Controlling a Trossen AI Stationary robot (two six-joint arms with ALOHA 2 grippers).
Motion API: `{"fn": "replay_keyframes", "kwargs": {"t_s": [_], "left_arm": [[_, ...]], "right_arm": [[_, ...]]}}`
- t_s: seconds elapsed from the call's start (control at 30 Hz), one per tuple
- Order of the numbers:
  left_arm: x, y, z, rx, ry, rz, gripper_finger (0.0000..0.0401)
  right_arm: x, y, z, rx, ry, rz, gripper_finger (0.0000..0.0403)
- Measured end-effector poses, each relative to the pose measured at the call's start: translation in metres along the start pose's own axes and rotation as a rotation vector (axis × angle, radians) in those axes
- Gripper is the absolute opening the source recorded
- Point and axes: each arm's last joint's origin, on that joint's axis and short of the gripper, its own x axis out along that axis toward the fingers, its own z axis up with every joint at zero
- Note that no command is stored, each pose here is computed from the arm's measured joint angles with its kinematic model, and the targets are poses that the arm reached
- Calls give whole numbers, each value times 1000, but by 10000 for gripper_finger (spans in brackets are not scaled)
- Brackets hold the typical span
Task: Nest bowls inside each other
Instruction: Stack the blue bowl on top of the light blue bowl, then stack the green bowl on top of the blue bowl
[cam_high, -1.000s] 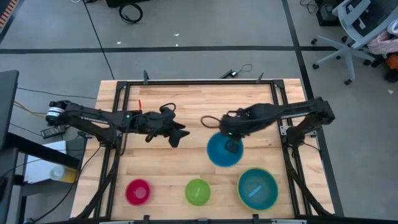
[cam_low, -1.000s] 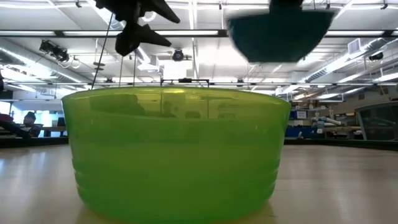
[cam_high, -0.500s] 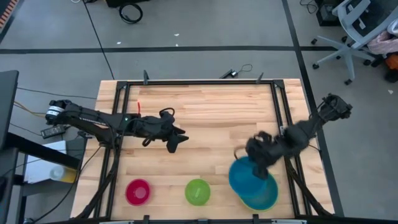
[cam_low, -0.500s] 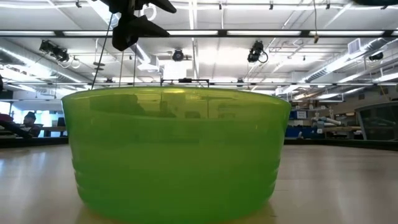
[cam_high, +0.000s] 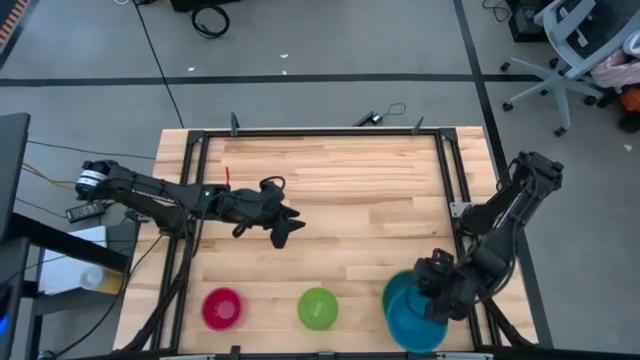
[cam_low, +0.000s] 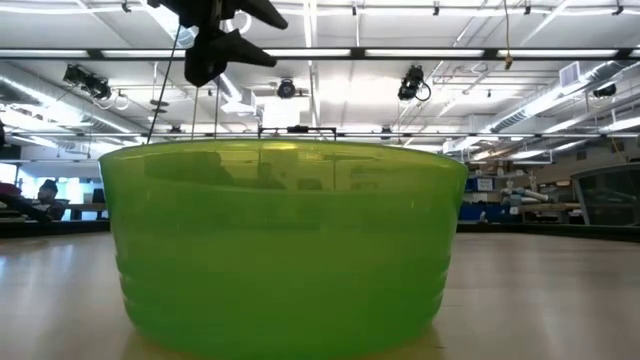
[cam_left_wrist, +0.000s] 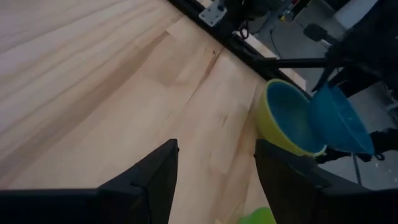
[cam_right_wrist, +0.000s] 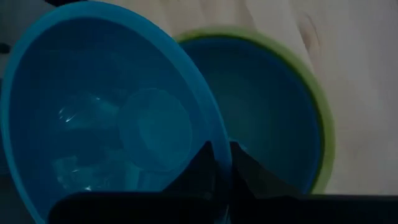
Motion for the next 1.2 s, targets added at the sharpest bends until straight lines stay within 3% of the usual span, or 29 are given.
{"fn": "replay_keyframes", "kwargs": {"t_s": [0.13, 0.37, 0.57, 0.8, 0.97, 1.2], "left_arm": [[2, -4, -2, 2, -7, -23, 213], [10, -13, -16, 23, 35, -45, 213], [18, -23, -32, 52, 83, -67, 213], [53, -28, -70, 108, 209, -60, 213], [73, -30, -96, 133, 279, -79, 213], [87, -35, -126, 171, 329, -94, 205]], "right_arm": [[8, -5, -9, 71, 4, -35, 30], [26, -21, -14, 226, -5, -118, 106], [27, -28, -16, 320, -11, -177, 146], [5, -36, -8, 444, -191, -323, 152], [-8, -31, 0, 437, -302, -296, 152], [-5, -28, 8, 480, -319, -254, 152]]}}
